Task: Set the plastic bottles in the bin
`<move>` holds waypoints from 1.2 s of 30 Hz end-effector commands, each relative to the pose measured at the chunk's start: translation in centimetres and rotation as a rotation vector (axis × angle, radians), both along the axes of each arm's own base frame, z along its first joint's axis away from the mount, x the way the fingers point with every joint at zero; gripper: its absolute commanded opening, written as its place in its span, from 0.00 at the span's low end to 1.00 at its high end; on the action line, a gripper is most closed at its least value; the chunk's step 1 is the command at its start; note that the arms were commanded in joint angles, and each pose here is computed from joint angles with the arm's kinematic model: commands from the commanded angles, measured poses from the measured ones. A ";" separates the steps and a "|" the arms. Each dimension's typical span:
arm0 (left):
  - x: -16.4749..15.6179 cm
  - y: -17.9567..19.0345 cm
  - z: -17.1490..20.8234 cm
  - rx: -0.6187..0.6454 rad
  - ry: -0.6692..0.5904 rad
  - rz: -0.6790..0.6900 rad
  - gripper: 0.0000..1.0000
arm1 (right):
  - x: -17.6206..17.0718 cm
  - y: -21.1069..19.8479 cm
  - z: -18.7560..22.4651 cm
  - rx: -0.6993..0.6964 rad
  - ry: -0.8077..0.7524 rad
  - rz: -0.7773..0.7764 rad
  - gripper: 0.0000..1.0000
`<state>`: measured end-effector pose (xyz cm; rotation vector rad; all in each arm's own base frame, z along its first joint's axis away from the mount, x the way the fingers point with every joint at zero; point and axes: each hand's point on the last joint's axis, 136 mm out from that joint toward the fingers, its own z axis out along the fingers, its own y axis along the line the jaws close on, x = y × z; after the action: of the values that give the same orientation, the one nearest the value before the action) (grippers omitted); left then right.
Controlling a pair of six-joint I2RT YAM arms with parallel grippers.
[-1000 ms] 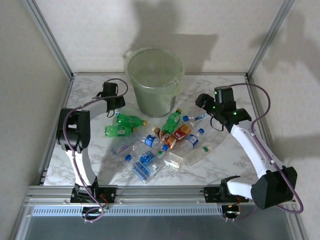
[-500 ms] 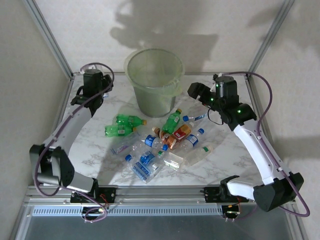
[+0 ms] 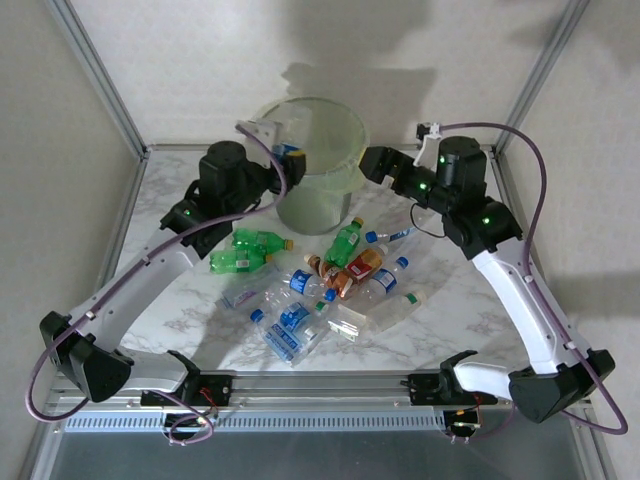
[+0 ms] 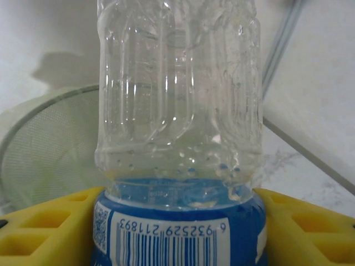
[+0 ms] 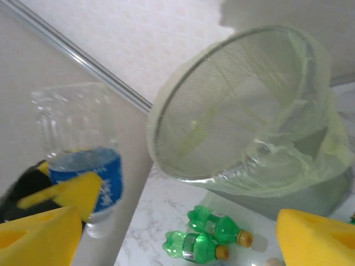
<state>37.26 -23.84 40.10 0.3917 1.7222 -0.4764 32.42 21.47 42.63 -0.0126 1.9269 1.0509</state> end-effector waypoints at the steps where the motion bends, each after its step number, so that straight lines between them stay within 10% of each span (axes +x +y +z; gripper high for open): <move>1: -1.2 -1.2 1.9 0.007 -0.075 -0.093 0.51 | 0.2 1.0 2.4 0.010 -0.057 0.047 0.95; 13: -1.5 -2.7 1.7 0.049 -0.070 -0.122 0.52 | 0.3 5.3 4.5 0.088 -0.083 0.262 0.99; 24: 6.1 -1.4 4.4 0.004 -0.122 0.129 0.51 | 1.1 1.3 0.6 -0.012 0.006 0.017 0.99; 36: 13.2 -1.9 -2.0 -0.011 0.056 0.244 0.53 | 1.1 -4.9 -5.5 -0.080 0.183 -0.233 0.99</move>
<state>49.92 -26.52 37.73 0.2260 1.7854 -0.3164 33.23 18.79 38.98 0.1432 2.0332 0.9170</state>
